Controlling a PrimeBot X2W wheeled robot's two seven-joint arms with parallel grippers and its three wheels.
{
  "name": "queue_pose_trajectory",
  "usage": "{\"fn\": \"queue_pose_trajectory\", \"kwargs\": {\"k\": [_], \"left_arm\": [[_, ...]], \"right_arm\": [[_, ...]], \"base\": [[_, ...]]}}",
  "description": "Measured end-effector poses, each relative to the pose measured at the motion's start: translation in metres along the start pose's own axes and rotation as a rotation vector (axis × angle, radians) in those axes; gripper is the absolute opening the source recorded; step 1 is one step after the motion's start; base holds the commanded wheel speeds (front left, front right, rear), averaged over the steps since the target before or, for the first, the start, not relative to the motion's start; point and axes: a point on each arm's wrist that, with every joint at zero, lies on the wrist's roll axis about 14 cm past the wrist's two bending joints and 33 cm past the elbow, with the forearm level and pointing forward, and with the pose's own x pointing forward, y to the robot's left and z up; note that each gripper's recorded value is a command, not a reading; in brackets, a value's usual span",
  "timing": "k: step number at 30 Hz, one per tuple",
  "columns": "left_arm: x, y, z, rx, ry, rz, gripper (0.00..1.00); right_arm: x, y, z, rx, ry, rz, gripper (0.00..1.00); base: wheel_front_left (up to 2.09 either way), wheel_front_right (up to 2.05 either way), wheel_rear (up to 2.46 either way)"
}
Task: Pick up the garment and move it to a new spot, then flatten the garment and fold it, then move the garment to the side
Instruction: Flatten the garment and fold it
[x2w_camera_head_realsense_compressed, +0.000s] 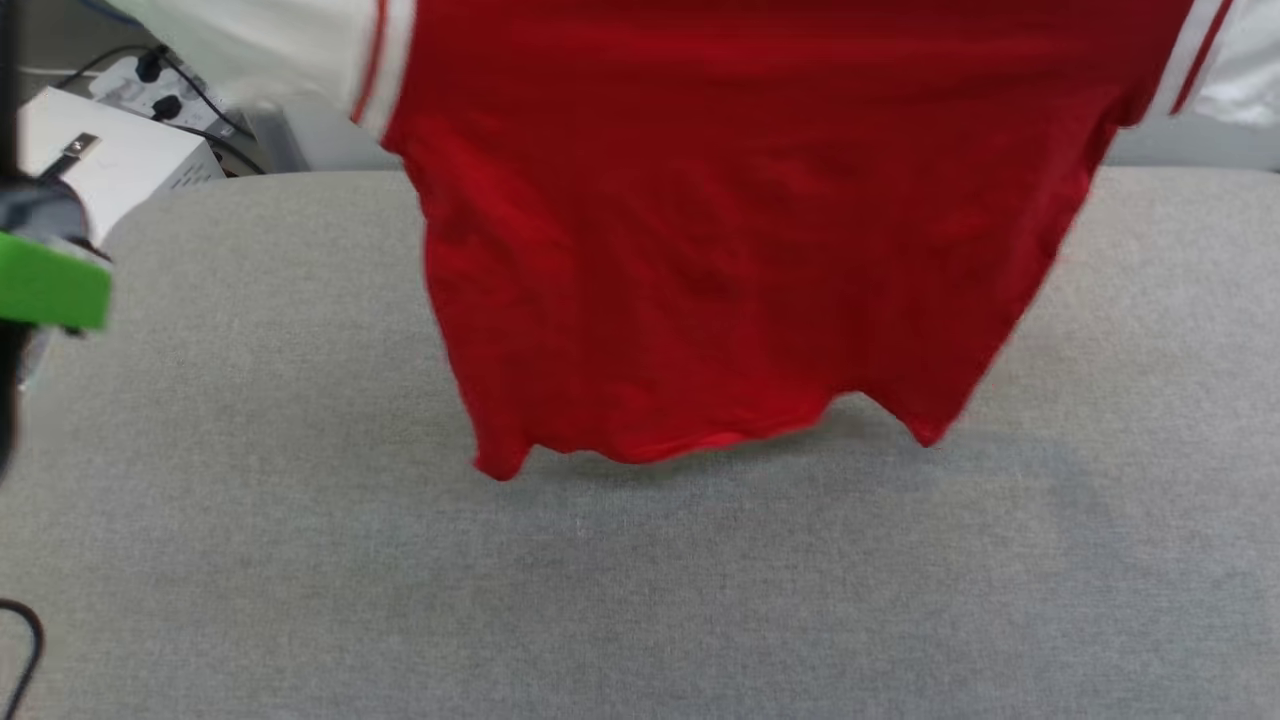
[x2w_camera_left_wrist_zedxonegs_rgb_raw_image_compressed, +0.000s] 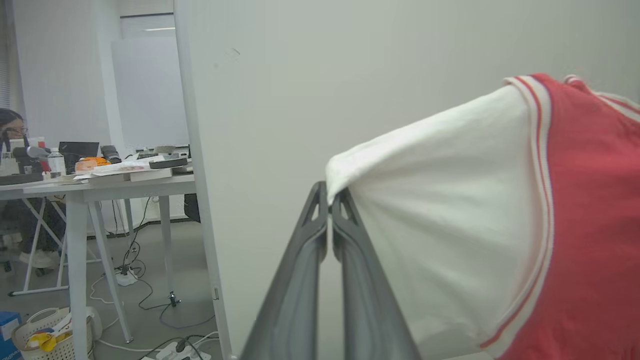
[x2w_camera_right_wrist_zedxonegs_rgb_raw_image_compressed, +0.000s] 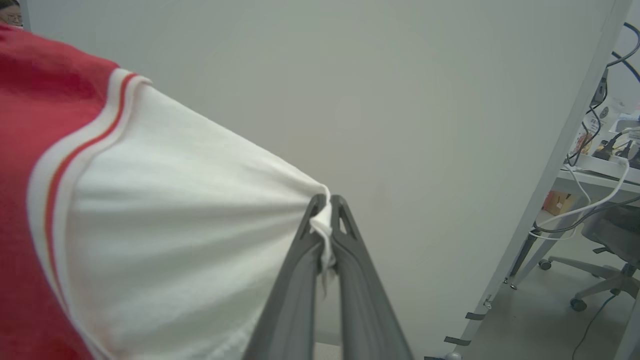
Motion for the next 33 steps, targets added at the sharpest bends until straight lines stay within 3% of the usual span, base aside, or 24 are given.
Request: {"fn": "queue_pose_trajectory", "kwargs": {"k": [8, 20, 25, 33], "left_arm": [[0.046, 0.020, 0.004, 0.040, -0.062, -0.014, 0.00], [0.138, 0.056, -0.074, 0.124, 0.031, -0.033, 0.00], [0.180, 0.062, -0.107, 0.018, 0.008, 0.010, 0.00], [0.219, 0.068, -0.177, -0.040, 0.037, 0.048, 0.00]], "right_arm": [[0.041, -0.001, 0.009, -0.021, -0.041, 0.009, 0.00], [0.142, -0.003, -0.033, 0.083, -0.072, -0.021, 0.00], [0.178, -0.008, -0.064, 0.120, -0.079, -0.069, 0.00], [0.223, -0.020, -0.107, 0.115, -0.082, -0.150, 0.00]], "base": [[0.00, 0.00, 0.00], [0.00, 0.00, 0.00], [0.00, 0.00, 0.00], [0.00, 0.00, 0.00]]}}
